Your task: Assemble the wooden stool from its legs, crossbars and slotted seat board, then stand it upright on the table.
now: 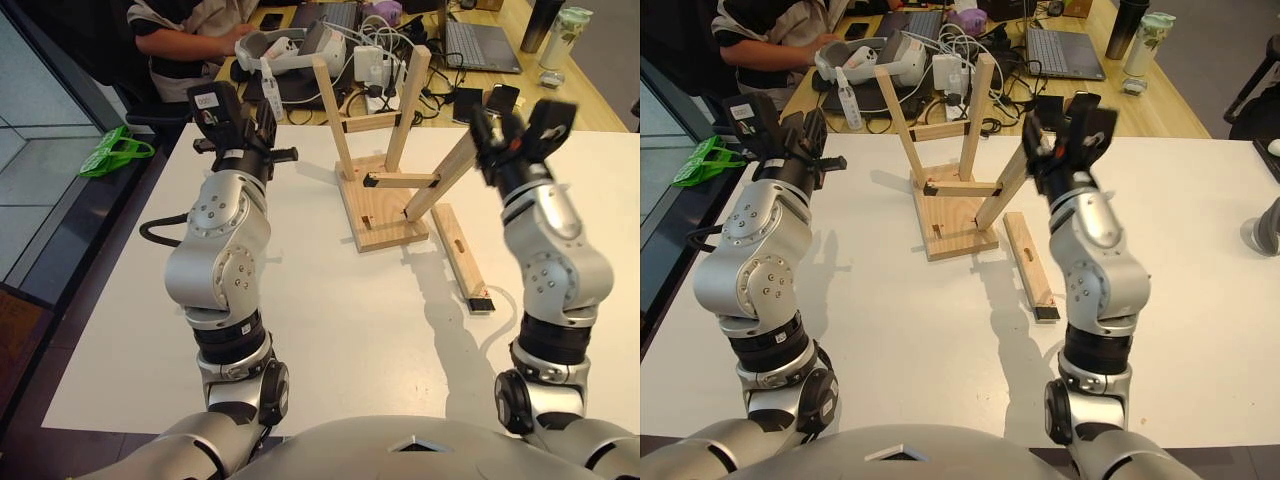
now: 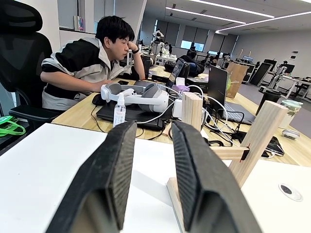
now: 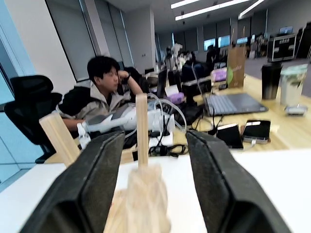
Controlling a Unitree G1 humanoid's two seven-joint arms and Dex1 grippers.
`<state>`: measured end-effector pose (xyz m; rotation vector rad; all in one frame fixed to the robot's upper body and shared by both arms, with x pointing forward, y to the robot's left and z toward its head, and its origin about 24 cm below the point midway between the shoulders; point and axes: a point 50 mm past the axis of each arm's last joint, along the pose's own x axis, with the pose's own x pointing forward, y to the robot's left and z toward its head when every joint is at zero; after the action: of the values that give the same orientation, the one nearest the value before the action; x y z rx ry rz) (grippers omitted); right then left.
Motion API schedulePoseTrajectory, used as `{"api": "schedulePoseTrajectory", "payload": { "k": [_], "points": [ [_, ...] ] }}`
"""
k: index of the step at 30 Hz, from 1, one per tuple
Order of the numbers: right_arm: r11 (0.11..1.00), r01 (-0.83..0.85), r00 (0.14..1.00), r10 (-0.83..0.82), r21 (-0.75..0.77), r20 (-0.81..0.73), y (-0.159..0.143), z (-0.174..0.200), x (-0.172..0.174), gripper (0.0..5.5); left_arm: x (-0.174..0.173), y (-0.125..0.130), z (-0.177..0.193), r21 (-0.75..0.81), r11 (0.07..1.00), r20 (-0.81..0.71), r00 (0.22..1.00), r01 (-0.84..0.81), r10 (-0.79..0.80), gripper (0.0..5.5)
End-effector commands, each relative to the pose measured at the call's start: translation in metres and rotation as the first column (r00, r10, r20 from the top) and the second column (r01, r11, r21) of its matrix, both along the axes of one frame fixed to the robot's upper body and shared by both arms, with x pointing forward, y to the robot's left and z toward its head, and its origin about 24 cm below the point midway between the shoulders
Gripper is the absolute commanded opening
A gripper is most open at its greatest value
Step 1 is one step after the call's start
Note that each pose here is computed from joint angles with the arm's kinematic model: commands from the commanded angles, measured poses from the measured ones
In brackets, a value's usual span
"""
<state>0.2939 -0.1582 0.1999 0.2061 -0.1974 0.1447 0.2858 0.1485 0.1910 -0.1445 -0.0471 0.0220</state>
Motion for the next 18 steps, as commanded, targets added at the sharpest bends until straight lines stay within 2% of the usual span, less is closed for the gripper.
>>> {"api": "schedulePoseTrajectory", "payload": {
  "k": [1,3,6,9,11,12,14,18],
  "points": [
    [0.999,-0.005,0.966,-0.005,0.040,0.258,-0.004,0.071,0.002,2.34,0.000,0.000,0.001,0.008,1.000,0.008,1.000,0.000,0.000,1.30],
    [0.998,-0.021,0.957,0.004,0.057,0.289,-0.002,0.086,0.008,2.34,0.000,0.000,0.001,0.010,1.000,0.006,1.000,0.003,-0.003,1.30],
    [0.999,-0.030,0.989,0.026,0.028,0.146,0.003,0.065,0.029,2.34,0.002,-0.003,0.002,0.011,1.000,0.008,1.000,0.017,-0.017,1.30],
    [0.997,-0.067,0.991,0.063,-0.032,-0.121,0.011,0.012,0.039,2.34,0.003,-0.006,0.003,0.014,0.999,0.010,1.000,0.030,-0.030,1.30],
    [0.990,-0.131,0.932,0.105,-0.052,-0.348,0.017,-0.034,0.038,2.34,0.003,-0.007,0.002,0.016,0.999,0.008,0.999,0.034,-0.035,1.30],
    [0.986,-0.157,0.903,0.124,-0.048,-0.412,0.020,-0.049,0.035,2.34,0.004,-0.007,0.002,0.017,0.999,0.008,0.999,0.036,-0.036,1.30],
    [0.987,-0.159,0.892,0.136,-0.016,-0.432,0.023,-0.058,0.033,2.34,0.003,-0.008,0.002,0.017,0.999,0.008,0.999,0.039,-0.039,1.30],
    [0.991,-0.126,0.954,0.135,0.049,-0.266,0.022,-0.026,0.040,2.34,0.002,-0.008,0.002,0.013,0.999,0.008,0.999,0.036,-0.036,1.30]
  ]
}}
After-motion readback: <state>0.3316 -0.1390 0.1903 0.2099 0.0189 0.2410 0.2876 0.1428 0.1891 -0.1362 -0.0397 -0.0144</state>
